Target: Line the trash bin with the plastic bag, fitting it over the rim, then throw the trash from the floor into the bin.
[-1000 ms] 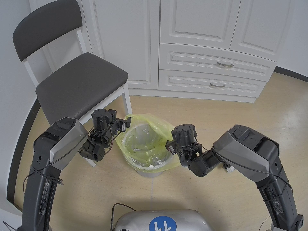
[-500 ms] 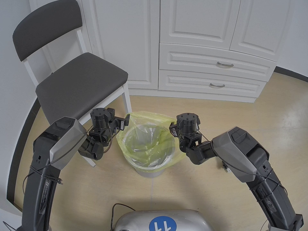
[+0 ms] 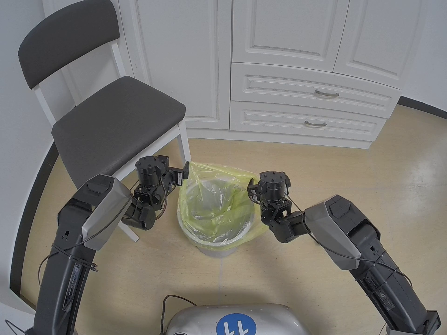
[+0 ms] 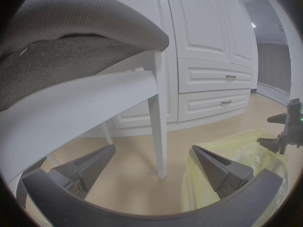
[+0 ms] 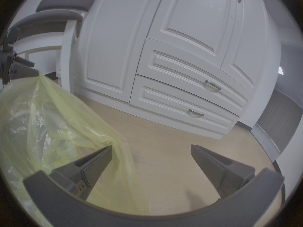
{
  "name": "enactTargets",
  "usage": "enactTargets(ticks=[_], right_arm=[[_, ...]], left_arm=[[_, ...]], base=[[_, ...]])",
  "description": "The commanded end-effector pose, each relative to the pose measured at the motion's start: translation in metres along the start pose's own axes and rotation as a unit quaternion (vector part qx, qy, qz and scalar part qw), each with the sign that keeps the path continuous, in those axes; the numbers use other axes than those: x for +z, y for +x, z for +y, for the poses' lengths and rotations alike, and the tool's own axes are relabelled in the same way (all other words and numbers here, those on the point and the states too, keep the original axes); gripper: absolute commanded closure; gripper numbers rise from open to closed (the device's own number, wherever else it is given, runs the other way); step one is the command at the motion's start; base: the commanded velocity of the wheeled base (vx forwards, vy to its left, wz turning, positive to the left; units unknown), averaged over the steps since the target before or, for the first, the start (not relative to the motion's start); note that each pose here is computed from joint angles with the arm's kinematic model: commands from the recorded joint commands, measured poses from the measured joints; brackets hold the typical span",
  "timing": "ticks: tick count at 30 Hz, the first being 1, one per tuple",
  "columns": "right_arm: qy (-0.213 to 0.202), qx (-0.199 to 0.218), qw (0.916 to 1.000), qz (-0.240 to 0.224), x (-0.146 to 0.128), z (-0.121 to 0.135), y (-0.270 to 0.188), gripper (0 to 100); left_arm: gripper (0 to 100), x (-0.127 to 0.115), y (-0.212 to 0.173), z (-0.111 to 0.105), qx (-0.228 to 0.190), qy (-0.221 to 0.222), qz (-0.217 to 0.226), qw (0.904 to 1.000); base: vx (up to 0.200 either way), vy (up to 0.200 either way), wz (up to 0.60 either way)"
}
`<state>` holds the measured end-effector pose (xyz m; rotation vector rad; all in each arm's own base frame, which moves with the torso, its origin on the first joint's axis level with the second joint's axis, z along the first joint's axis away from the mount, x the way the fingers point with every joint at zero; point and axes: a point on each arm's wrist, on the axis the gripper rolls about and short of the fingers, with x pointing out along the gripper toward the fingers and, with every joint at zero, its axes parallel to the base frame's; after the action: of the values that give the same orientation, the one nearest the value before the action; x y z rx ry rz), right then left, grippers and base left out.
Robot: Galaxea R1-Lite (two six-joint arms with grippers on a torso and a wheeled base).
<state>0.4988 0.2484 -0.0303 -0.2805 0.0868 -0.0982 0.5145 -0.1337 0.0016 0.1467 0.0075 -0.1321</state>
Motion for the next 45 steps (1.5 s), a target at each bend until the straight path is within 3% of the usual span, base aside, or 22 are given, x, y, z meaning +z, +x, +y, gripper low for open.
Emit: enactTargets(ticks=[1,8,17,27,34,38,45], right_arm=[[0.029,-0.005,0.9996,-0.003,0.002,-0.006,0.003,0],[0.036,-0.005,0.9992,0.014,-0.013,-0.004,0.005,0],[0.024,0.009,0.9993,0.029,-0.018,0.012,-0.005,0],[0.019,0.026,0.999,0.03,-0.004,0.019,-0.022,0],[0.044,0.014,0.9989,-0.004,0.022,0.012,-0.013,0],[0.038,0.016,0.9991,0.004,0.009,0.014,-0.011,0],[0.055,0.039,0.9977,0.001,0.012,0.015,-0.011,0]], left_arm=[[0,-0.02,0.013,-0.004,0.022,-0.001,0.004,0.9997],[0,-0.038,0.02,-0.006,0.032,-0.01,0.028,0.9991],[0,-0.038,0.02,0.006,0.041,-0.008,0.035,0.9985],[0,-0.034,0.022,0.019,0.053,-0.008,0.035,0.998],[0,-0.031,0.022,0.028,0.06,-0.005,0.038,0.9975],[0,-0.033,0.02,0.031,0.063,-0.002,0.045,0.997],[0,-0.039,0.014,0.031,0.057,0.02,0.074,0.9954]], base=[[0.0,0.0,0.0],[0.0,0.0,0.0],[0.0,0.0,0.0],[0.0,0.0,0.0],[0.0,0.0,0.0],[0.0,0.0,0.0],[0.0,0.0,0.0]])
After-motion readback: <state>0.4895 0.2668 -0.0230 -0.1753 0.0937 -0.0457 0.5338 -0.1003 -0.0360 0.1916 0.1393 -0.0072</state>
